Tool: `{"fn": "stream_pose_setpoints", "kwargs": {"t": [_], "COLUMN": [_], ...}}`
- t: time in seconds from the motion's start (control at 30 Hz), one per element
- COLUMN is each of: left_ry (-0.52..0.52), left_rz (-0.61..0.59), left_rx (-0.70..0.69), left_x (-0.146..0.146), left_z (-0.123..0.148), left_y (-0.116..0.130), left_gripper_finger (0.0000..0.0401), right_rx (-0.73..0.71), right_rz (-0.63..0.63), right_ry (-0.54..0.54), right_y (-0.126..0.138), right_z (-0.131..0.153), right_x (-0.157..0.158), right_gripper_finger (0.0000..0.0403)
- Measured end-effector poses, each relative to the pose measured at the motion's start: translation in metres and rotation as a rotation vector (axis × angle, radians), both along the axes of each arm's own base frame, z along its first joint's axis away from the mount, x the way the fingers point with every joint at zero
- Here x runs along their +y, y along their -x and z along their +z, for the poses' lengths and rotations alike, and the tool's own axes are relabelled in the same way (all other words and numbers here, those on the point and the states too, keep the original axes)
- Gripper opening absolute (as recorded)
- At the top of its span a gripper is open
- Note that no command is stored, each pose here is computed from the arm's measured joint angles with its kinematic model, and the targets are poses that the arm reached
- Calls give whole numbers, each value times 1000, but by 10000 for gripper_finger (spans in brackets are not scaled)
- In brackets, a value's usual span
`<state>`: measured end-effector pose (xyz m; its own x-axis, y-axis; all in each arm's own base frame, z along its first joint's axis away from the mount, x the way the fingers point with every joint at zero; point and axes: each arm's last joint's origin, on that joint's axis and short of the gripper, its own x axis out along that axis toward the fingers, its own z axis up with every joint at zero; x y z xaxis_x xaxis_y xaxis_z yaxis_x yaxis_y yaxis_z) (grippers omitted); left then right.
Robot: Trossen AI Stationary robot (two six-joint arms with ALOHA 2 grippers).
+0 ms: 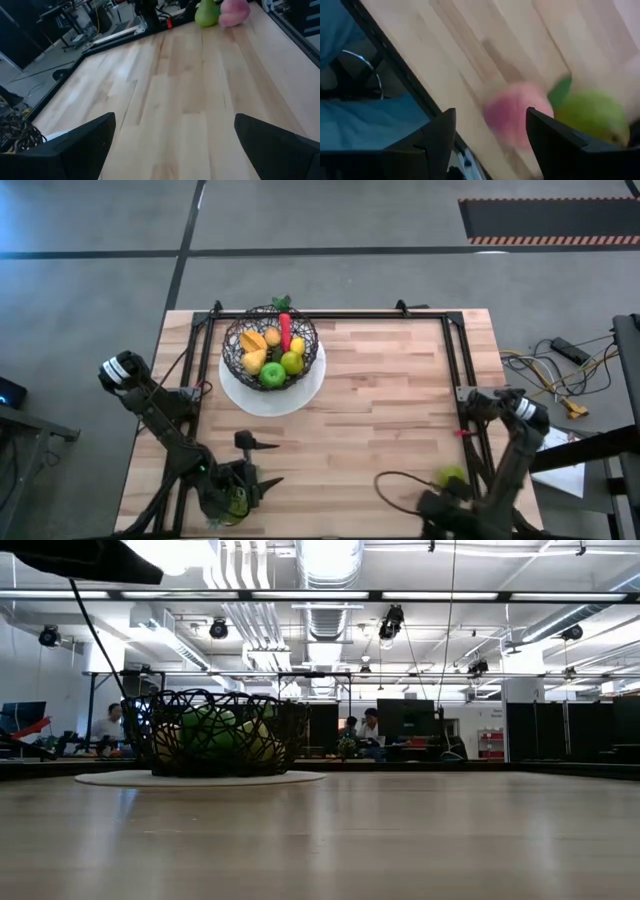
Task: Build produce basket
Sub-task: Put the peach into the wire basket
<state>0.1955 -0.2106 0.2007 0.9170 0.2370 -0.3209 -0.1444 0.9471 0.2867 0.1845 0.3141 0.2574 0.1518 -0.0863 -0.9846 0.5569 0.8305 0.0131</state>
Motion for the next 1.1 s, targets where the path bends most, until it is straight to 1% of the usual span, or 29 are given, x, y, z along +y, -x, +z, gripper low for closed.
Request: {"fn": "stream_pose_setpoints", "kwargs": {"t": [0.1,0.2,0.27,0.37,0.43,0.6,0.7,0.93,1.1], "left_ry": [-1,0,1,1,2,2,3,3,2], "left_rz": [11,19,22,24,26,27,27,29,29], "left_rx": [-2,-2,-2,-1,0,0,0,0,0], "left_x": [2,4,5,5,6,6,6,6,6], "left_z": [1,1,1,1,1,1,1,1,1], "left_y": [-3,-5,-6,-6,-7,-7,-7,-7,-7], "left_gripper_finger": [391,391,391,391,391,391,391,391,391], "right_rx": [2,9,18,40,67,135,172,225,277], "right_rz": [-33,-30,-5,113,221,464,562,685,726], "right_ry": [4,24,44,82,123,219,250,305,347], "right_y": [20,32,38,42,43,43,41,37,27], "right_z": [-5,-12,-18,-29,-36,-54,-65,-86,-101], "right_x": [9,12,12,10,9,6,7,12,9], "right_gripper_finger": [245,283,312,350,365,370,370,366,352]}}
